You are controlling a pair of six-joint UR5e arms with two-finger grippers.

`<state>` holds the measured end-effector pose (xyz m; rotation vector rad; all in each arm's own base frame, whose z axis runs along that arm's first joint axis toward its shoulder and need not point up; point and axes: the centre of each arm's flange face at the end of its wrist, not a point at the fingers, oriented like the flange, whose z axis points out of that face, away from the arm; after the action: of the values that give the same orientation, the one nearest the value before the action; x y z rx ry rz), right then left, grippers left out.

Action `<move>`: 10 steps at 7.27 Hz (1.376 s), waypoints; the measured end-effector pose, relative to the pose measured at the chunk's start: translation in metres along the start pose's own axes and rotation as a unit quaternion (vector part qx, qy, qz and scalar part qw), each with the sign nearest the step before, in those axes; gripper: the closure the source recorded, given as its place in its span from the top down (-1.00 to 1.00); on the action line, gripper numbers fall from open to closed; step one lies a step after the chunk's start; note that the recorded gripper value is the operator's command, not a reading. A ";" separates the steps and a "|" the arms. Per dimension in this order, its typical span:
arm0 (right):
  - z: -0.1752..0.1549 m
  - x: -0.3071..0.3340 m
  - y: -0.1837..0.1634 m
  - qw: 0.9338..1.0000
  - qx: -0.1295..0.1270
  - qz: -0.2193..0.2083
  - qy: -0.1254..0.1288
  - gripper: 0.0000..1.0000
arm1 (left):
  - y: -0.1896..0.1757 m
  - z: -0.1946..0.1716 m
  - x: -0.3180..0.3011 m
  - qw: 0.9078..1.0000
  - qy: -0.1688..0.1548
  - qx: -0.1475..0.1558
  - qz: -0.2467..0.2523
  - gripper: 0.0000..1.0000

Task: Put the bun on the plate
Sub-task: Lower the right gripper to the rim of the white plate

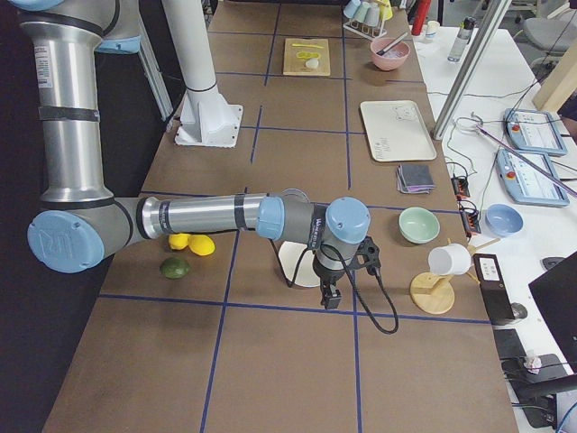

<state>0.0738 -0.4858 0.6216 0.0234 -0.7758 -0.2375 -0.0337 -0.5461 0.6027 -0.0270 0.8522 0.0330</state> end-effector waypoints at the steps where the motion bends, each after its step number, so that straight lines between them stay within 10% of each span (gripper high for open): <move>1: 0.000 -0.001 0.000 1.000 0.000 -0.001 0.000 1.00 | 0.002 -0.001 0.001 1.000 0.000 0.003 0.003 1.00; 10: 0.073 -0.024 0.017 0.999 0.010 0.046 -0.022 1.00 | 0.051 0.007 -0.008 1.000 -0.008 0.003 -0.007 1.00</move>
<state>0.0096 -0.4590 0.6594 0.0016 -0.8201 -0.1423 -0.0355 -0.4954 0.6128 -0.0270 0.8361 0.0178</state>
